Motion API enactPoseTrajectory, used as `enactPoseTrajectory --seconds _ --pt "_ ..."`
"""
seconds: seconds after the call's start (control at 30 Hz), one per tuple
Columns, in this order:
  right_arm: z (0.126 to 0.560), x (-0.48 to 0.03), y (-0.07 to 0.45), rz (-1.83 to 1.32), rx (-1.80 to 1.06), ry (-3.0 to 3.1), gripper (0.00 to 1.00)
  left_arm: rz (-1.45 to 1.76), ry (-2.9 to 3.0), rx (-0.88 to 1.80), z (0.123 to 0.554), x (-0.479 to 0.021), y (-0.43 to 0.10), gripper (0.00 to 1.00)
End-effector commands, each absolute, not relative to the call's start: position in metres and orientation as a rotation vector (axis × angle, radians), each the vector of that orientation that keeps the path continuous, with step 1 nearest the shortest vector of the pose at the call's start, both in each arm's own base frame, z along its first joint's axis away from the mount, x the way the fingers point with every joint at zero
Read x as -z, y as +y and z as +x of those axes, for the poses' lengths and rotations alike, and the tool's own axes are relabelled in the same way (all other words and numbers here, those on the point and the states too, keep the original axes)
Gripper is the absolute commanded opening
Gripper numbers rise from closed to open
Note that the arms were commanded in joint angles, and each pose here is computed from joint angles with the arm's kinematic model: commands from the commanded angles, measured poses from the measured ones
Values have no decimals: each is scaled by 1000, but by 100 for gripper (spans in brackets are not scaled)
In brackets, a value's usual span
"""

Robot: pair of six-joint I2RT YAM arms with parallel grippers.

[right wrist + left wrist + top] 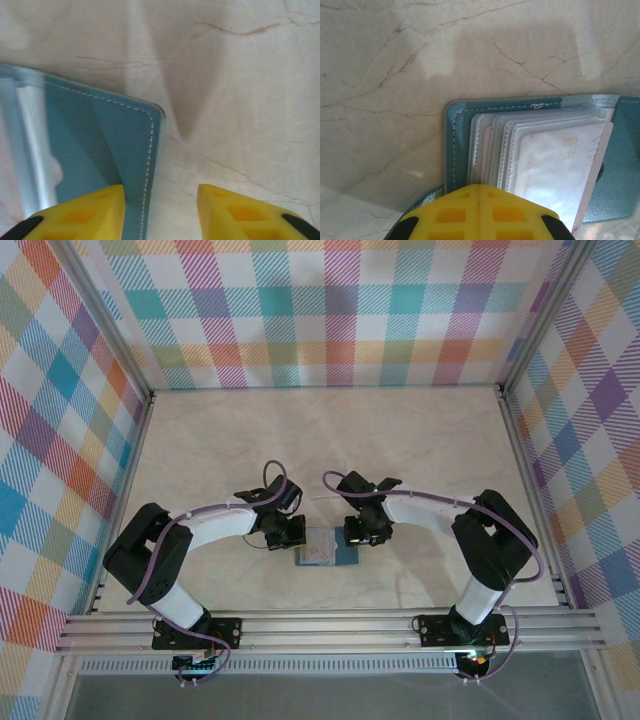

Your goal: Take the credit cards out of the card holder

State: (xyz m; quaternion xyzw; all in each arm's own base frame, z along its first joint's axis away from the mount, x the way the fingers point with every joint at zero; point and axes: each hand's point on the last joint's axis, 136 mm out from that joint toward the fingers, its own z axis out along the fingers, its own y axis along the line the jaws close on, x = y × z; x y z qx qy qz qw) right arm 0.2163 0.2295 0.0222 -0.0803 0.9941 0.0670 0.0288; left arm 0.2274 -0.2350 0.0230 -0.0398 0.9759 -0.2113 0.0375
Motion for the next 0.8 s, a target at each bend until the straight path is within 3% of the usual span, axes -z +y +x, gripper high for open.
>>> enactPoseTrajectory --seconds 0.0,0.3,0.77 --pt "210 -9 204 -261 17 3104 51 -137 3075 535 210 0 -219 2" --pt "212 -24 187 -310 204 3069 58 -139 3037 588 213 -13 -224 2" --pt "213 -97 252 -250 -454 2948 54 -131 2913 695 224 -58 -232 5"
